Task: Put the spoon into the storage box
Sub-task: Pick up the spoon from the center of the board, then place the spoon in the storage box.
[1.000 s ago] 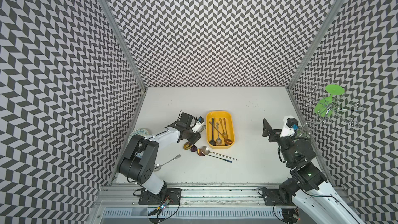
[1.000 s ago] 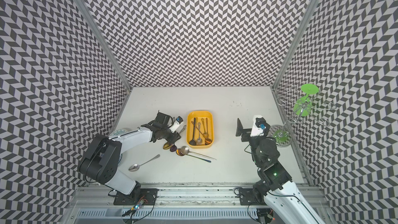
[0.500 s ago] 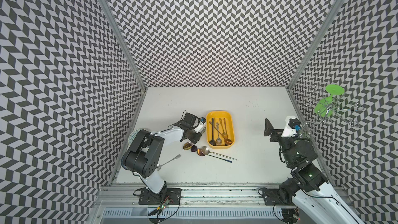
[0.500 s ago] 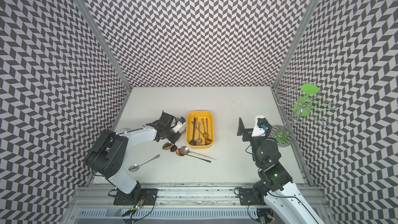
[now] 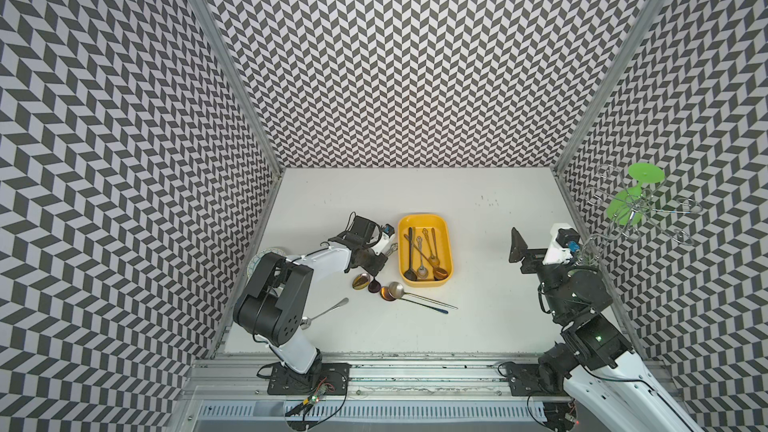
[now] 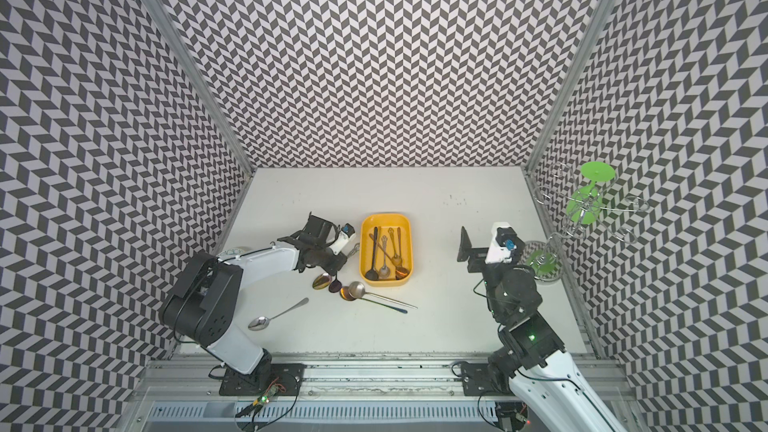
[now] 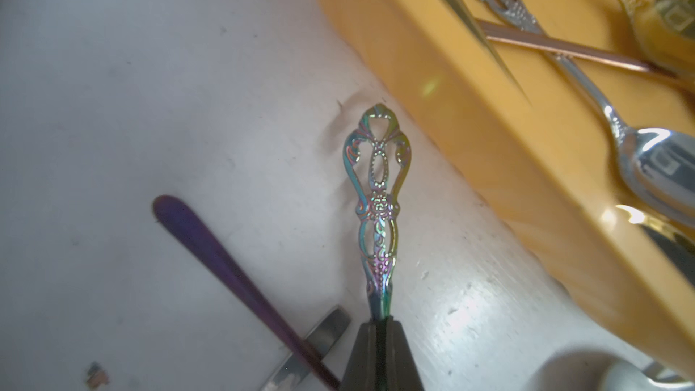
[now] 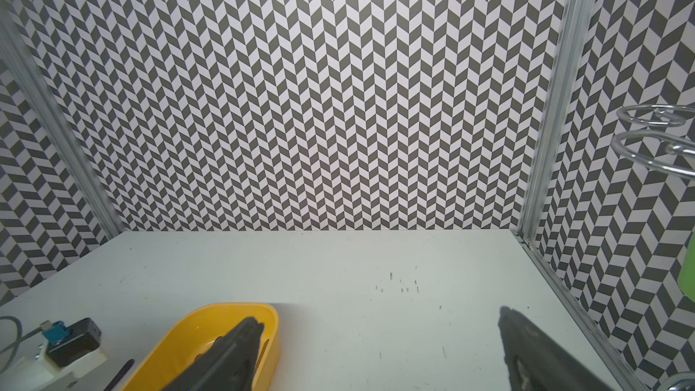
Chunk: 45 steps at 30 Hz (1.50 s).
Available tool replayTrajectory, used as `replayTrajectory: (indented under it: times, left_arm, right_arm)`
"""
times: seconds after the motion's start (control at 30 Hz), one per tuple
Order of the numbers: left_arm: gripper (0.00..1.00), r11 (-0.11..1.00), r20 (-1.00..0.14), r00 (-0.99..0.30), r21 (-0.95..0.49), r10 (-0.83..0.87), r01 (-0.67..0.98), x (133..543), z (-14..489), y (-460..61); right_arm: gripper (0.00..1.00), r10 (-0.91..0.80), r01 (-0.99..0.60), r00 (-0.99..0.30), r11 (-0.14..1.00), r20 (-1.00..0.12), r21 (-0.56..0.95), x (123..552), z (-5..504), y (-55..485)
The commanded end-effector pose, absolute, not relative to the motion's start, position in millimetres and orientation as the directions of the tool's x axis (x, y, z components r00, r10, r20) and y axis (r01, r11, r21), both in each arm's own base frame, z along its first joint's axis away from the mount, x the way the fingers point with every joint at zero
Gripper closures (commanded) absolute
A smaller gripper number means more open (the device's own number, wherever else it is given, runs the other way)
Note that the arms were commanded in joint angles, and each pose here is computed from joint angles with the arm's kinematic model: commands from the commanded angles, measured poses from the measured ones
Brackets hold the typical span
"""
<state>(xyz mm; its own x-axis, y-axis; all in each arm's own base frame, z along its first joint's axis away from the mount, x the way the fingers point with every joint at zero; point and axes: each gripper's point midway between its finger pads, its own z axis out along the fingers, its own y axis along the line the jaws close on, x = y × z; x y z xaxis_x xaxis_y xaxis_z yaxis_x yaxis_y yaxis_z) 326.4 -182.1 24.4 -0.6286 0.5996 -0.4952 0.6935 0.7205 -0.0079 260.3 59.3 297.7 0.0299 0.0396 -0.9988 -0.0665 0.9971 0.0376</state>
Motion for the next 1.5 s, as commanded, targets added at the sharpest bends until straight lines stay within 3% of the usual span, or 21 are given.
replayTrajectory:
  times: [0.0,0.27,0.5,0.77,1.1,1.37,1.47]
  left_arm:
    - [1.00,0.731,-0.500,-0.641,-0.023,0.582,0.682,328,34,-180]
    - [1.00,0.778,-0.588,-0.666,-0.097,0.459,0.621,342,72,-169]
    - [1.00,0.777,-0.635,-0.707,-0.258,0.311,0.574,345,98,-169]
    - [1.00,0.669,-0.641,-0.762,-0.529,0.088,0.522,345,142,-188]
    - [1.00,0.494,-0.456,-0.881,-0.799,-0.125,0.344,353,169,-218]
    - [1.00,0.402,-0.328,-0.916,-0.889,-0.231,0.217,361,181,-238]
    - [1.00,0.446,-0.298,-0.911,-0.882,-0.284,0.150,369,176,-237]
  right_arm:
    - [0.00,0.051,-0.063,0.067,0.997,-0.996,0.047,260,305,58]
    - [0.00,0.041,-0.046,0.055,0.998,-0.998,0.039,262,302,57]
    - [0.00,0.036,-0.045,0.046,0.998,-0.998,0.034,263,300,57]
    - [0.00,0.030,-0.034,0.038,0.999,-0.999,0.028,265,297,56]
    - [0.00,0.033,-0.067,0.033,0.997,-0.999,0.030,266,296,63]
    - [0.00,0.029,-0.070,0.028,0.997,-0.999,0.027,266,295,63]
    - [0.00,0.024,-0.037,0.024,0.999,-0.999,0.023,267,293,58]
